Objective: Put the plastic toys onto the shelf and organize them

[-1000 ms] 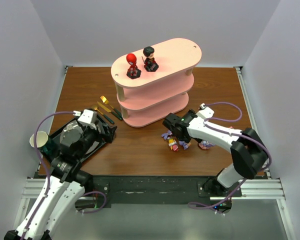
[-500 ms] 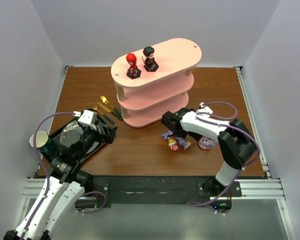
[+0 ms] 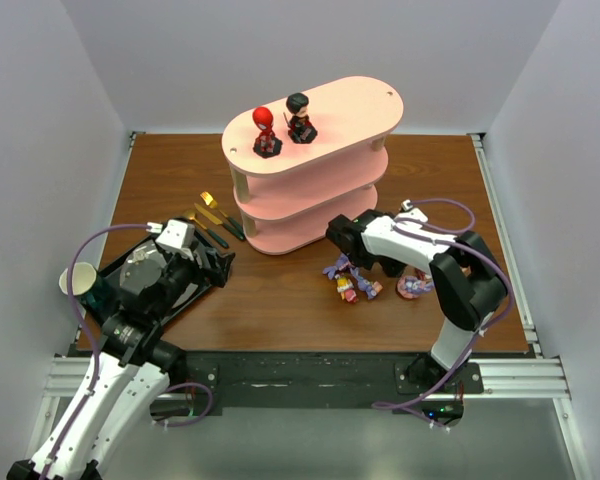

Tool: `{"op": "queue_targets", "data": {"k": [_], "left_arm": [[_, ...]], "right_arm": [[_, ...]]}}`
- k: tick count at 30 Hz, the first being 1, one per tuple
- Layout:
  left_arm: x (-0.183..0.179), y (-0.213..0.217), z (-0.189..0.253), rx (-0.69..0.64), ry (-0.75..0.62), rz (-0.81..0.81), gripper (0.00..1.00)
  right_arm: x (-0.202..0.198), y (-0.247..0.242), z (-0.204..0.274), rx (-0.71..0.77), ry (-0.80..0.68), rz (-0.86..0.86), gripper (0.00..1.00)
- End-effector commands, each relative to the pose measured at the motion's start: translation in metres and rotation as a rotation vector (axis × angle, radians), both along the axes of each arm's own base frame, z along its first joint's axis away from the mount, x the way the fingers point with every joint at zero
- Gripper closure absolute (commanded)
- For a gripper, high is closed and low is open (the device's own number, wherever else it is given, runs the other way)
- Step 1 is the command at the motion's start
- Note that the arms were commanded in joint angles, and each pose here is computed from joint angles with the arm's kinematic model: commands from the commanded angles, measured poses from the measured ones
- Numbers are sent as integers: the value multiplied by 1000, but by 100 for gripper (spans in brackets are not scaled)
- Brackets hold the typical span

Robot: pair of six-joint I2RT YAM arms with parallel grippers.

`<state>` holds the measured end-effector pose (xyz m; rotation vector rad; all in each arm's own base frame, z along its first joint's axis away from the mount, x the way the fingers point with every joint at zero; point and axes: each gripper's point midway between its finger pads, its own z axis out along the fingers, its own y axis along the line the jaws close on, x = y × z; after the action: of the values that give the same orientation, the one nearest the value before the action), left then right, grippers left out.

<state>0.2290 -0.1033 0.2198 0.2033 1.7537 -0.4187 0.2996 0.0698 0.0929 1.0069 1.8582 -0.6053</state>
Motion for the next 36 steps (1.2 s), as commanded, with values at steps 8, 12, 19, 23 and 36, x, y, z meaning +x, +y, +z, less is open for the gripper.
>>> {"op": "queue_targets", "data": {"k": [8,12,19,23,36], "left_arm": [[3,-4,12,2,-39,-19,0],[3,-4,11,2,-39,-19,0],[2,-4,12,1,-39,-22,0],[2,-4,11,2,-37,-22,0],[3,-4,12,2,-39,-21,0]], "right_arm": [[19,3,5,-14,-66,-7,31],[19,3,2,-20,-54,-6,31],[18,3,-2,-29,-39,-10,35],[16,1,-4,-40,-27,-14,39],[10,1,8,-52,-16,34,62]]}}
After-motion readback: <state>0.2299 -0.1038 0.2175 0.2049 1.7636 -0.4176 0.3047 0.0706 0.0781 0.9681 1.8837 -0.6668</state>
